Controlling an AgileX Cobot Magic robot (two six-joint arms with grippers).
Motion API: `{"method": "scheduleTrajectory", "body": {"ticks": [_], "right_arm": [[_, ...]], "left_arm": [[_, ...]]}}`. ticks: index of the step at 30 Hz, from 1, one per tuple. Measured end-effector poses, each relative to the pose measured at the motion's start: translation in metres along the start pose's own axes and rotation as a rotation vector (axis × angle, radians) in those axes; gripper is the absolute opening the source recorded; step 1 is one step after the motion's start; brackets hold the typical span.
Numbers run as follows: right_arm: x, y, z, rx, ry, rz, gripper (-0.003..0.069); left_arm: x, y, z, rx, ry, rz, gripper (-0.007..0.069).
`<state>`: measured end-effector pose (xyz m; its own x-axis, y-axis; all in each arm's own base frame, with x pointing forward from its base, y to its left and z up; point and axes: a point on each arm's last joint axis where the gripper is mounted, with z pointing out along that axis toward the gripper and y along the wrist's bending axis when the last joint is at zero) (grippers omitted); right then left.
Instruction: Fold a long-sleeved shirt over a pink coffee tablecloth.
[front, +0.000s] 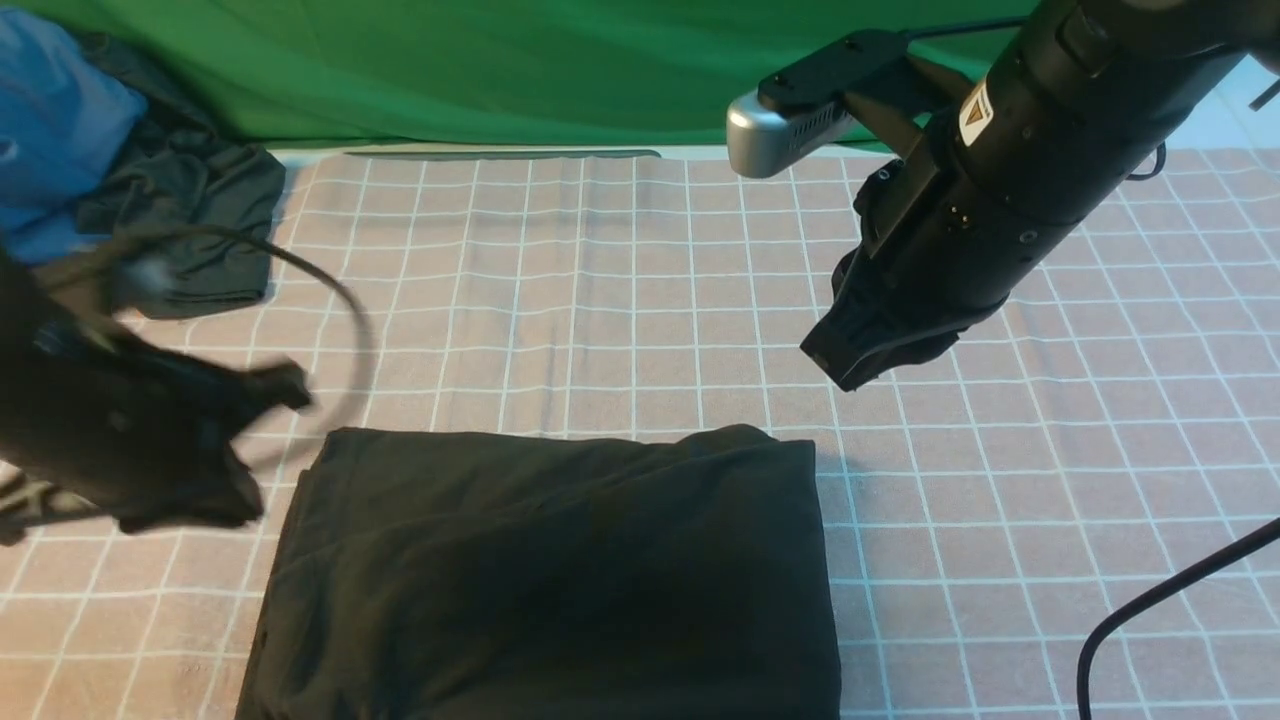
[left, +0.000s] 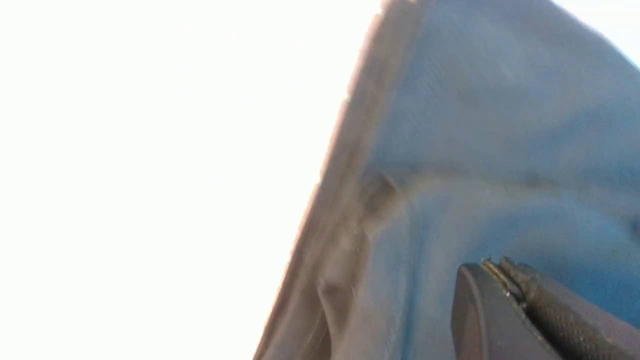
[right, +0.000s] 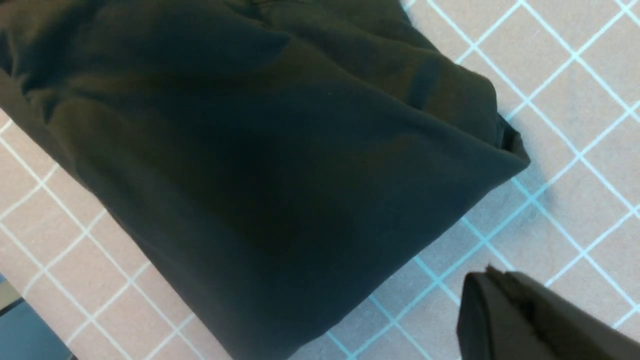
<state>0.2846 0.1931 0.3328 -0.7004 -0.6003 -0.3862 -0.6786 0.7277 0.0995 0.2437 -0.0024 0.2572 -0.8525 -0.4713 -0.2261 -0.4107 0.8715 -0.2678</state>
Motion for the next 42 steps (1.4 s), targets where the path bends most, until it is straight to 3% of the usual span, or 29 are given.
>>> {"method": "scheduleTrajectory", "body": {"ticks": [4, 8, 11, 18, 22, 24, 29, 32, 35, 37, 38, 39, 42], "right_arm": [[-0.001, 0.000, 0.000, 0.001, -0.006, 0.000, 0.0043], [-0.002, 0.000, 0.000, 0.005, -0.022, 0.000, 0.0044], [-0.003, -0.001, 0.000, 0.007, -0.032, 0.000, 0.0044], [-0.004, -0.001, 0.000, 0.010, -0.047, 0.000, 0.0044], [-0.004, -0.001, 0.000, 0.011, -0.047, 0.001, 0.0044], [-0.004, -0.001, 0.000, 0.011, -0.048, 0.001, 0.0044], [-0.005, -0.001, 0.000, 0.012, -0.054, 0.001, 0.0044], [-0.006, -0.002, 0.000, 0.014, -0.062, 0.001, 0.0044], [-0.006, -0.002, 0.000, 0.016, -0.072, 0.001, 0.0044], [-0.008, -0.002, 0.000, 0.019, -0.085, 0.001, 0.0044], [-0.008, -0.002, 0.000, 0.020, -0.088, 0.001, 0.0044], [-0.009, -0.002, 0.000, 0.022, -0.096, -0.004, 0.0044], [-0.009, -0.002, -0.001, 0.024, -0.100, -0.018, 0.0045]], "left_arm": [[-0.016, 0.014, 0.018, 0.057, 0.036, 0.002, 0.0015], [-0.023, 0.014, 0.036, 0.030, 0.034, 0.067, 0.0053], [-0.029, 0.011, 0.049, 0.003, -0.010, 0.112, 0.0125], [-0.041, -0.003, 0.080, 0.001, -0.119, 0.208, 0.0413], [-0.041, -0.003, 0.098, -0.011, -0.092, 0.228, 0.0523], [-0.041, -0.001, 0.106, -0.021, -0.067, 0.232, 0.0540], [-0.041, 0.000, 0.111, -0.028, -0.050, 0.280, 0.0532], [-0.041, 0.000, 0.112, -0.032, -0.042, 0.309, 0.0487], [-0.041, 0.000, 0.113, -0.034, -0.041, 0.319, 0.0380], [-0.041, 0.000, 0.114, -0.035, -0.039, 0.331, 0.0254], [-0.041, 0.000, 0.114, -0.035, -0.039, 0.333, 0.0243], [-0.041, 0.000, 0.115, -0.034, -0.036, 0.343, 0.0161], [-0.040, 0.000, 0.115, -0.031, -0.024, 0.366, 0.0052]]}}
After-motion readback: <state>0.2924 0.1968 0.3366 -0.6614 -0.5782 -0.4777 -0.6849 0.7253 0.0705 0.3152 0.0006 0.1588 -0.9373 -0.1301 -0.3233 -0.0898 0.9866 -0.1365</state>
